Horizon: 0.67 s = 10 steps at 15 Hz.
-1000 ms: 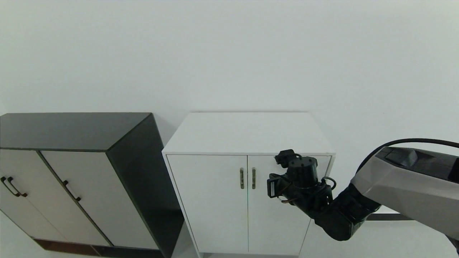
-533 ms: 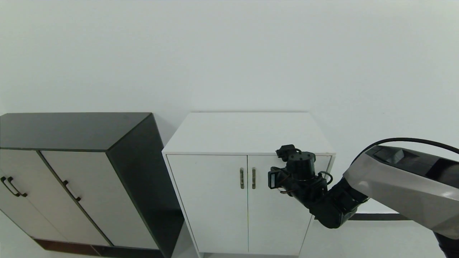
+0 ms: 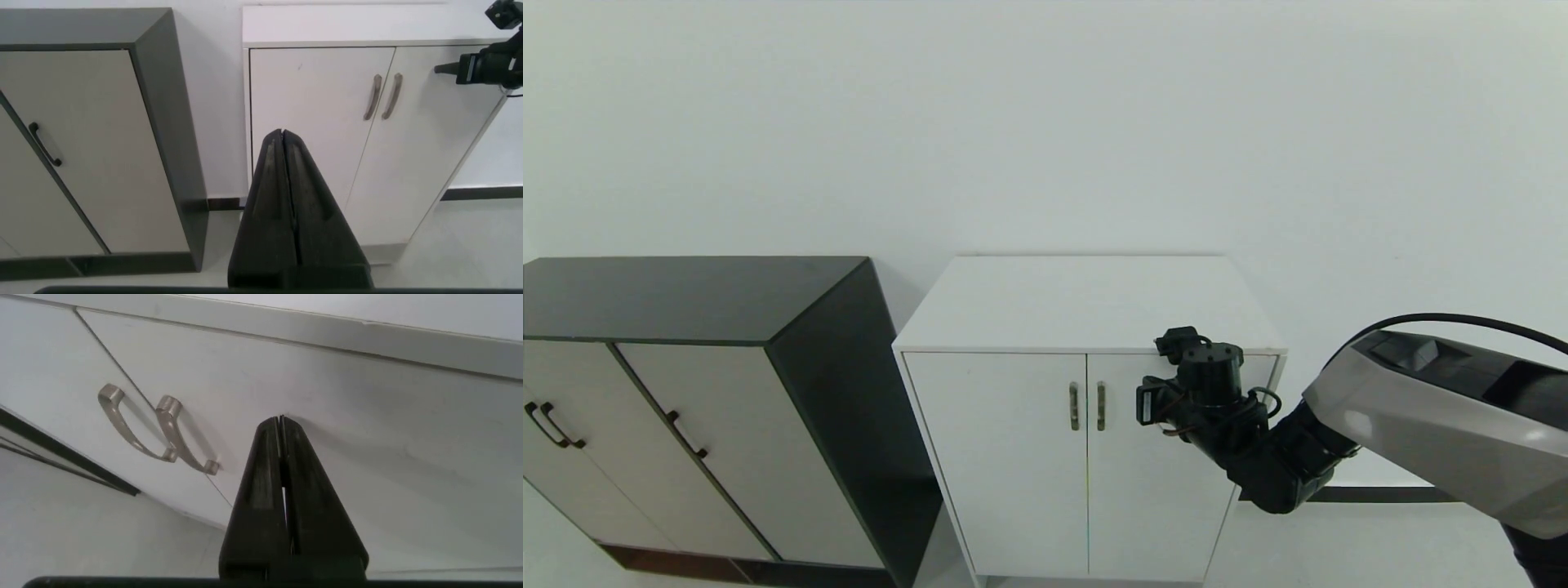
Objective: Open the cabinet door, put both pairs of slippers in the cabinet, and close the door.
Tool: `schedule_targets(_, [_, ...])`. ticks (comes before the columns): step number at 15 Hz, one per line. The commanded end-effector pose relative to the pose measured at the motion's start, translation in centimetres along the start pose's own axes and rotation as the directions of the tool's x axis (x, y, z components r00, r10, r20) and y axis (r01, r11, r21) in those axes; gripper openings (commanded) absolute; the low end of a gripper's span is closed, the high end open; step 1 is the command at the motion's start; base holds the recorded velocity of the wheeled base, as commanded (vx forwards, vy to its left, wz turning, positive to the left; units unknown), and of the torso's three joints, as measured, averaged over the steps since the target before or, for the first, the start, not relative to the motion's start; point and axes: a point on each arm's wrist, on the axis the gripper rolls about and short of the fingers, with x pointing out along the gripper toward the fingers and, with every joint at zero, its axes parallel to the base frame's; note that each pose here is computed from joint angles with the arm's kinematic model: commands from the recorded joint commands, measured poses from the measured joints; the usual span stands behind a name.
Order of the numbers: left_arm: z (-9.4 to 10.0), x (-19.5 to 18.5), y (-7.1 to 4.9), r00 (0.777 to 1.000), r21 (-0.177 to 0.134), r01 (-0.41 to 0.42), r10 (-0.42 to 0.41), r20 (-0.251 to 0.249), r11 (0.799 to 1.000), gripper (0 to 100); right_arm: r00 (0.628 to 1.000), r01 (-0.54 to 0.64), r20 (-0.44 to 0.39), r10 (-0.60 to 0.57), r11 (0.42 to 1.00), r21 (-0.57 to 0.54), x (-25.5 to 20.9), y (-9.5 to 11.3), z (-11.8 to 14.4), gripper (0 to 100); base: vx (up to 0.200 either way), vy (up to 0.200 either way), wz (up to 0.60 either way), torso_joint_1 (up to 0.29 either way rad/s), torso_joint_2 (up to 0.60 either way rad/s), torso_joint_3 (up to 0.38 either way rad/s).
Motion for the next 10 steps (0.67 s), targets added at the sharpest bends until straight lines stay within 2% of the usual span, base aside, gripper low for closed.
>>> schedule_targets(1, [0.00,0.00,0.00,1.000,0.000,0.001,-0.001,0.000,1.000,0,1.000,0.001,0.000,-0.001,1.000,0.000,0.19,-0.02,-0.13,0,0.000,0.000,0.00,0.000,0.00,0.000])
schedule_targets(10, [0.00,0.00,0.00,1.000,0.000,-0.001,0.001,0.000,1.000,0,1.000,0.008,0.014,-0.008,1.000,0.001,1.00,-0.25,-0.05,0,0.000,0.000,0.00,0.000,0.00,0.000])
